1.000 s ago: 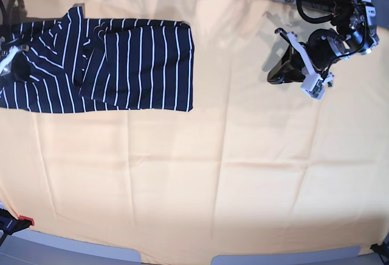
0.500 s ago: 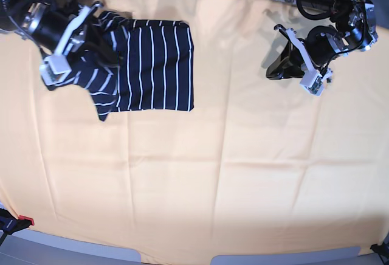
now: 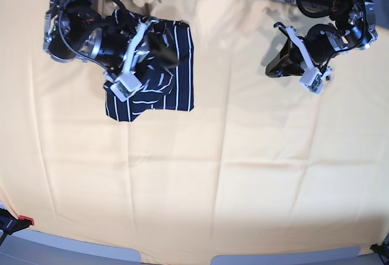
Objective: Fold the T-shirt properly
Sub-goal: 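Flip the folded bundle over with the right gripper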
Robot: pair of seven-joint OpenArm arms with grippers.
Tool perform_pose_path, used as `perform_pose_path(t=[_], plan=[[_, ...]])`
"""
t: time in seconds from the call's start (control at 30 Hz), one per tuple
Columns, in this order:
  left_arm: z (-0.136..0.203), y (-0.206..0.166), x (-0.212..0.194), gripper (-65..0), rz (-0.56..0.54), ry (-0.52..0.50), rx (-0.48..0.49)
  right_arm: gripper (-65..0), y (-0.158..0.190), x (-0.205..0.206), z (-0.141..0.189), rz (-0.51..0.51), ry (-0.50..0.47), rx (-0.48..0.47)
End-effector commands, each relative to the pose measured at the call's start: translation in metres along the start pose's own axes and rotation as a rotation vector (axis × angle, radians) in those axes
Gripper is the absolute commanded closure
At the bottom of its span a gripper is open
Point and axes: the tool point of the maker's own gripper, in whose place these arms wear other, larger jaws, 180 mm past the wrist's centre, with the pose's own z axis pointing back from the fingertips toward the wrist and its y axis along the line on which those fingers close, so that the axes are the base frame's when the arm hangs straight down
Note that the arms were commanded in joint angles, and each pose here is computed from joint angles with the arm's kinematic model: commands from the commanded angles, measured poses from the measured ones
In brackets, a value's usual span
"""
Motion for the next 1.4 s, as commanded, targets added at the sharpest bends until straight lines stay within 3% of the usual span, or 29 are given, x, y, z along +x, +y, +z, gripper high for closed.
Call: perform_pose_path(t=[0.0,0.03,0.17,0.33,0.57,0.63,0.67,0.73,0.77,0.97,1.2,1.37], plan=[[0.003,-0.001,0.012,0.0,-0.013,-0.041,-0.007,-42.0,0.011,0.016,-0.001,0.032,-0.058,0.051],[0.003,-0.001,0.012,0.0,-0.014,-0.042,-0.007,-46.2,0.021,0.021,-0.006,0.045,-0.069,0.097],[0.003,-0.001,0.013,0.0,-0.013,-0.044,-0.007,-46.7,0.046,0.040,-0.020,0.134,-0.073,0.205],[0.003,-0.001,0.012,0.0,-0.013,-0.040,-0.006,-46.7,0.037,0.061,-0.022,0.220,-0.082,0.172],[0.005,-0.005,0.015,0.0,-0.030,-0.050,-0.036,-45.7,0.014,0.083,-0.011,0.257,-0.120,0.096],[0.009,-0.016,0.019,0.0,-0.047,-0.060,-0.112,-37.8,0.001,0.092,-0.002,0.256,-0.149,0.049],[0.011,-0.023,0.021,0.0,-0.029,-0.064,-0.154,-29.7,-0.007,0.096,0.003,0.253,-0.160,0.022],[0.017,-0.042,0.025,0.0,0.003,-0.071,-0.250,-6.5,-0.022,0.099,0.015,0.250,-0.173,-0.033],[0.019,-0.051,0.027,0.0,0.014,-0.073,-0.292,0.0,-0.032,0.098,0.020,0.249,-0.163,-0.071],[0.022,-0.079,0.038,0.0,-0.019,-0.097,-0.382,0.0,-0.087,0.089,0.042,0.281,-0.118,-0.274],[-0.005,-0.134,0.006,0.0,-0.096,0.030,-0.514,0.0,-0.137,0.082,0.047,0.237,-0.021,-0.306],[-0.023,-0.166,-0.031,0.0,-0.204,0.160,-0.559,0.0,-0.161,0.065,0.025,0.217,0.124,-0.273]])
